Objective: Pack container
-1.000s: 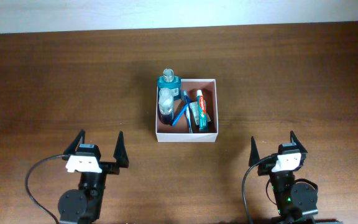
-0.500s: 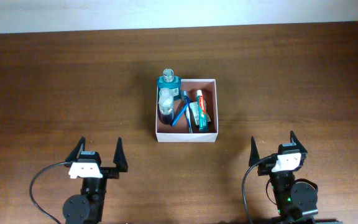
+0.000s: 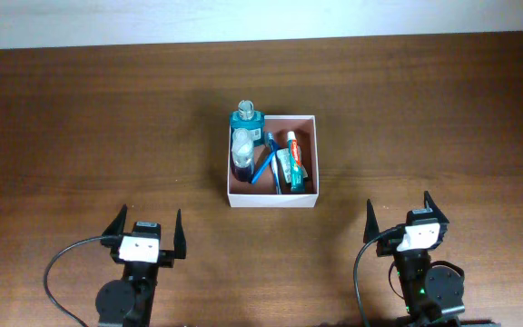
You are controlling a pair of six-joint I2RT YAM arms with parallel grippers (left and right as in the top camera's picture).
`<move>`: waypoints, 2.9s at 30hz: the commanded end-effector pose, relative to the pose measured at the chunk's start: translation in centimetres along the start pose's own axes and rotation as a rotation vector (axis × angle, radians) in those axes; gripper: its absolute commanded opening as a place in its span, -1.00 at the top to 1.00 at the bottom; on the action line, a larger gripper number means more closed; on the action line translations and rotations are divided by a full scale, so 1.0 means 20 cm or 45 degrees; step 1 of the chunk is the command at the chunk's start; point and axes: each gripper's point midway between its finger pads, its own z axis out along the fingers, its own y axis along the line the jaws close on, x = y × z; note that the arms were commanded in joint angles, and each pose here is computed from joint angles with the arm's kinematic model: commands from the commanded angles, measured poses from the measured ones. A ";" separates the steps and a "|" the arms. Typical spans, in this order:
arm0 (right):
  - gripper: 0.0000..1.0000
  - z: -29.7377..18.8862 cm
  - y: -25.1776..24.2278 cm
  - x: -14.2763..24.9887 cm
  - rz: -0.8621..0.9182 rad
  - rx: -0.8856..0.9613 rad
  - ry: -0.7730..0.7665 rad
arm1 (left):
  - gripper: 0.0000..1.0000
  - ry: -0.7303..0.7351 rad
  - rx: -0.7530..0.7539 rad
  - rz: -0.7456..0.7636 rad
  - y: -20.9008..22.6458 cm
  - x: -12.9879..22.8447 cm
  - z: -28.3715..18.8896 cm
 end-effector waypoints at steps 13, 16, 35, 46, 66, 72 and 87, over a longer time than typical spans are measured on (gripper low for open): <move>-0.97 0.00 -0.02 0.01 -0.008 0.022 0.005 | -0.99 -0.006 -0.036 0.100 0.04 0.00 0.00; -0.97 0.00 -0.02 0.01 -0.008 0.022 0.005 | -0.99 -0.004 -0.041 0.100 0.04 0.00 0.00; -0.97 0.00 -0.02 0.01 -0.008 0.022 0.005 | -0.99 -0.038 -0.109 -0.175 0.09 -0.02 -0.01; -0.96 0.00 -0.02 0.01 -0.008 0.022 0.005 | -0.99 -0.009 -0.132 -0.217 0.11 0.01 -0.01; -0.97 0.00 -0.02 0.01 -0.008 0.022 0.005 | -0.99 -0.008 -0.132 -0.217 0.11 0.01 -0.01; -0.96 0.00 -0.02 0.01 -0.008 0.022 0.005 | -0.99 -0.008 -0.132 -0.217 0.11 0.01 -0.01; -0.97 0.00 -0.02 0.01 -0.008 0.022 0.006 | -0.99 -0.008 -0.132 -0.217 0.11 0.01 -0.01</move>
